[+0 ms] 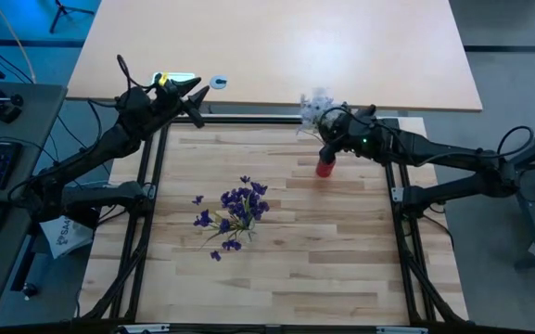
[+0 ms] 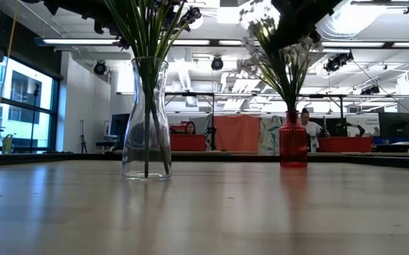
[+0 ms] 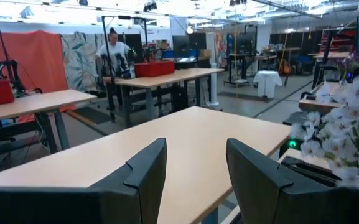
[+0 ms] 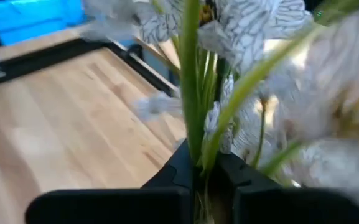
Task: Sort flowers into vase by color
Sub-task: Put the white flowers into the red vase
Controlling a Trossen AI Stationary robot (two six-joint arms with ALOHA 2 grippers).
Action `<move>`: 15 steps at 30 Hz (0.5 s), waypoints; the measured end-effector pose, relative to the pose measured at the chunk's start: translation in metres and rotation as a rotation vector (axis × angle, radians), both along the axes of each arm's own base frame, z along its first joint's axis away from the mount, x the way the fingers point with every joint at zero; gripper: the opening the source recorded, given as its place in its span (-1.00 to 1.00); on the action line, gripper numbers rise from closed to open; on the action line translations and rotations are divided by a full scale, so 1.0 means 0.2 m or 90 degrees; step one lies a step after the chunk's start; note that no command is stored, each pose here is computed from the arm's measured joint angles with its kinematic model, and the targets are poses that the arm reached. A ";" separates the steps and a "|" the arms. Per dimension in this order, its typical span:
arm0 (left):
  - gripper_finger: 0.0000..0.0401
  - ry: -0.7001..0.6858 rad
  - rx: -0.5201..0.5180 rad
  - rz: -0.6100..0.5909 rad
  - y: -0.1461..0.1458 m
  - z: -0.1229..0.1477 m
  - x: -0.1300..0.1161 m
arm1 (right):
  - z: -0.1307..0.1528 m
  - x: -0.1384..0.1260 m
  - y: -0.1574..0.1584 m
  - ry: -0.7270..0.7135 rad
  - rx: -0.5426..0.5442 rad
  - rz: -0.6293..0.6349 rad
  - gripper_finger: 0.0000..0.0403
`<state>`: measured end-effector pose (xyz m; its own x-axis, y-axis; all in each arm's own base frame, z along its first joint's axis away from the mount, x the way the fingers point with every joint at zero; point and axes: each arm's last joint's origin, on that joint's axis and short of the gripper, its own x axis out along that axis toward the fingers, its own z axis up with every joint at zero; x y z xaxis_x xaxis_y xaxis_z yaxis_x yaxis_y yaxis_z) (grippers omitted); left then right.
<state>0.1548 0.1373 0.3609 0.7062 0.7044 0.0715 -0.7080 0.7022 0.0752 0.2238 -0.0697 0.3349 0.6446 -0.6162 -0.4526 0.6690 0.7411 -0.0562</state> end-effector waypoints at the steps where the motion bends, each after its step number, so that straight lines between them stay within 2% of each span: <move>1: -0.22 -0.002 0.002 0.000 0.00 0.00 0.00 | -0.01 -0.01 0.00 0.004 0.004 -0.018 -0.90; 4: -0.22 -0.002 0.002 0.000 0.00 0.00 0.00 | -0.04 -0.02 0.00 0.019 0.017 -0.052 -0.93; 11: -0.22 0.000 0.001 0.000 0.00 0.00 0.00 | -0.18 -0.03 0.00 0.038 0.061 -0.085 -0.96; 15: -0.22 -0.001 0.002 0.000 0.00 0.00 0.00 | -0.21 -0.03 0.00 0.034 0.069 -0.091 -0.98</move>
<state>0.1548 0.1373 0.3612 0.7062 0.7042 0.0739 -0.7080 0.7020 0.0763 0.2173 -0.0698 0.2928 0.5269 -0.6456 -0.5528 0.7664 0.6421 -0.0194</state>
